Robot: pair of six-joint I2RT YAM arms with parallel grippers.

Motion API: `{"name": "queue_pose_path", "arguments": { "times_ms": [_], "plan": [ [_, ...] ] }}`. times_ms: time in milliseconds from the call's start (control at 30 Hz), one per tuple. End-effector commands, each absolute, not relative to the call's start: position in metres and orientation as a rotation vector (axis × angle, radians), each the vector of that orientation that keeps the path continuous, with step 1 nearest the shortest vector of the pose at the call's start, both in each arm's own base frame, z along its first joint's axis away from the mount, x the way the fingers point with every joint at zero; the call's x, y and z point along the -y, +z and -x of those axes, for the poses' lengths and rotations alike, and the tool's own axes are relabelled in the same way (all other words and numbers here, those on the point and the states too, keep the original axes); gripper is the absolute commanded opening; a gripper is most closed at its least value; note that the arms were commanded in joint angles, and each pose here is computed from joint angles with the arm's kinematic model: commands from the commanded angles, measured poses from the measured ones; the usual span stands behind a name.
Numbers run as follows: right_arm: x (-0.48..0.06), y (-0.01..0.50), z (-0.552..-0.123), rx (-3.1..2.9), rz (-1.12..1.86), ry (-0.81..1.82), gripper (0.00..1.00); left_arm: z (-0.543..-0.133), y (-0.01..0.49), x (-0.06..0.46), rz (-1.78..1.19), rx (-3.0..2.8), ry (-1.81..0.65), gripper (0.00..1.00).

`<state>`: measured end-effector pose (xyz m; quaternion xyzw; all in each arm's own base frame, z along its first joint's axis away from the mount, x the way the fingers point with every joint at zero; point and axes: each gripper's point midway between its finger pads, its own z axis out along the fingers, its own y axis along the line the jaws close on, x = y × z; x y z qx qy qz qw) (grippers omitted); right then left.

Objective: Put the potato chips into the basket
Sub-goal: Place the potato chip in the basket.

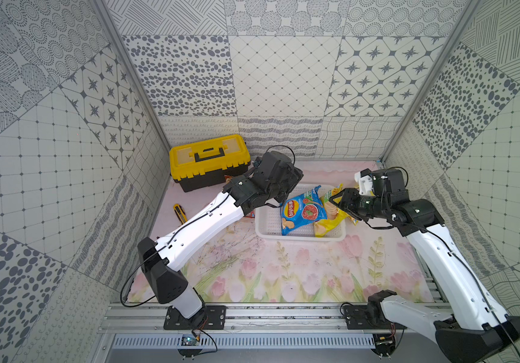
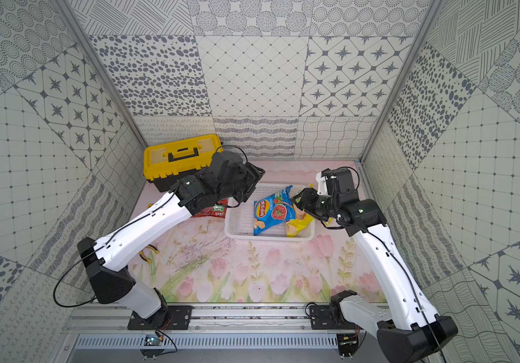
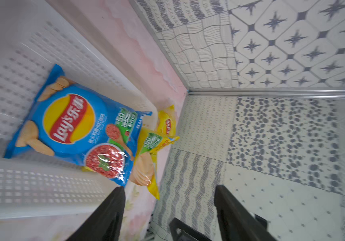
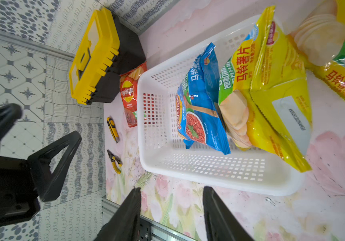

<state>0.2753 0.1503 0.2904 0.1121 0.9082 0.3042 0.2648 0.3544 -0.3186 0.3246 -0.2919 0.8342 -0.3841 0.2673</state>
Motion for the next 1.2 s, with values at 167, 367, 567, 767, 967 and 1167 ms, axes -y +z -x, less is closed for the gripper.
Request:
{"name": "queue_pose_path", "arguments": {
  "times_ms": [167,367,567,767,967,1167],
  "plan": [
    [-0.173,0.275,-0.286,-2.515,-0.231,0.577,0.53,-0.361,0.187,0.257,0.593,-2.613,-0.485,0.64],
    [-0.174,0.290,-0.292,-2.468,-0.263,0.607,0.53,-0.365,0.131,0.243,0.647,-2.729,-0.405,0.36],
    [-0.169,0.314,-0.289,-2.395,-0.308,0.646,0.54,-0.378,0.108,0.251,0.486,-2.829,-0.269,0.00],
    [-0.151,0.312,-0.285,-2.352,-0.424,0.686,0.57,-0.384,0.103,0.268,0.299,-2.863,-0.173,0.00],
    [-0.118,0.318,-0.279,-2.262,-0.565,0.772,0.59,-0.378,0.088,0.268,0.307,-2.894,-0.155,0.00],
    [-0.095,0.330,-0.271,-2.180,-0.641,0.838,0.61,-0.380,0.077,0.285,0.354,-2.915,-0.242,0.00]
  ]
}}
